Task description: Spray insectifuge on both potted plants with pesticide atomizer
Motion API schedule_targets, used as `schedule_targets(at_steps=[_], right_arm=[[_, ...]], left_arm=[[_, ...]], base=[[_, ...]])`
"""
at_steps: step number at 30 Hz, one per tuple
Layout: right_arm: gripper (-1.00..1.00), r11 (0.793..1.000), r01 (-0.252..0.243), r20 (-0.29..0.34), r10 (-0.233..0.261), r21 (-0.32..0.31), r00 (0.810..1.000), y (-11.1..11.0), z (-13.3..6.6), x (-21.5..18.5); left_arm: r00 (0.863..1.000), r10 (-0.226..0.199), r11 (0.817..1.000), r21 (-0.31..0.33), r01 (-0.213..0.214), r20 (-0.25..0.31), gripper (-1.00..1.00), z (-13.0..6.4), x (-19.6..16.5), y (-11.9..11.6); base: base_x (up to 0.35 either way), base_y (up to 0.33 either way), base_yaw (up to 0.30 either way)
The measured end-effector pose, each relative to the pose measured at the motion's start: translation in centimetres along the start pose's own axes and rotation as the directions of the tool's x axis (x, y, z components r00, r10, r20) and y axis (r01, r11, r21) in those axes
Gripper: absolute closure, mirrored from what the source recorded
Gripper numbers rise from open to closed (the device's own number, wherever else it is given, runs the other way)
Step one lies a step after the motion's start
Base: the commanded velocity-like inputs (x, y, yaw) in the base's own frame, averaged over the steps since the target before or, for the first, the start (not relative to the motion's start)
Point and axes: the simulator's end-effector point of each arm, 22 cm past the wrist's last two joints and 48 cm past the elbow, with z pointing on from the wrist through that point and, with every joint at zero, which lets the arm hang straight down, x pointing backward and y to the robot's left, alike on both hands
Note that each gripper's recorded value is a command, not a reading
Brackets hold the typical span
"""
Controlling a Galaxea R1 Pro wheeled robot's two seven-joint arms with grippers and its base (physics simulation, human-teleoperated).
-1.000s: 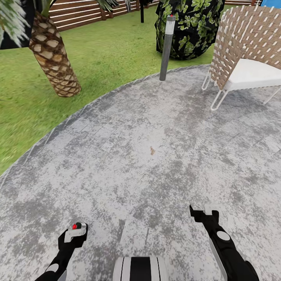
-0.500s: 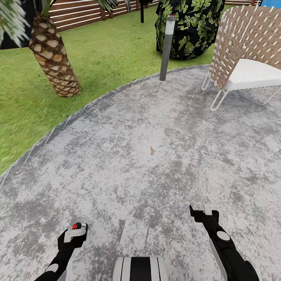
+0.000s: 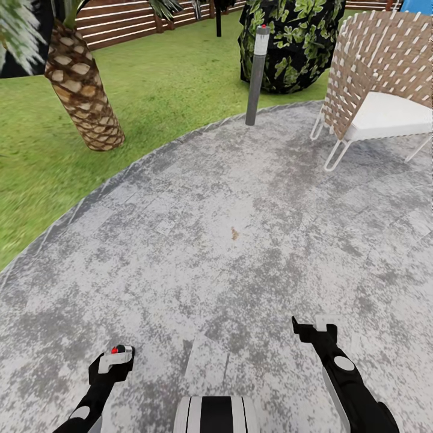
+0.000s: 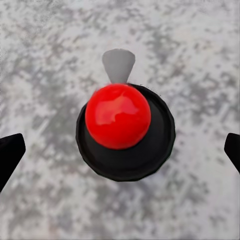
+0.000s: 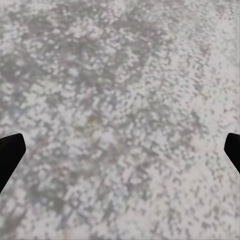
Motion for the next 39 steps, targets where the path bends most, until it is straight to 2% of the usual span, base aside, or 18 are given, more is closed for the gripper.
schedule_targets(at_steps=[29,30,39], right_arm=[[-1.0,1.0,-0.001,-0.007,0.001,0.0,1.0,0.02,-0.03,0.25],[-1.0,1.0,-0.001,-0.007,0.001,0.0,1.0,0.03,-0.03,0.28],[-1.0,1.0,-0.001,-0.008,0.001,0.0,1.0,0.03,-0.03,0.31]], left_arm=[[1.0,-0.019,1.0,-0.017,0.019,0.014,-1.0,0.1,-0.61,0.48],[1.0,-0.019,1.0,-0.016,0.02,0.014,1.0,0.1,-0.61,0.43],[1.0,-0.02,1.0,-0.019,0.02,0.016,1.0,0.12,-0.69,0.59]], base=[[0.0,0.0,-0.002],[0.0,0.0,0.0],[0.0,0.0,0.0]])
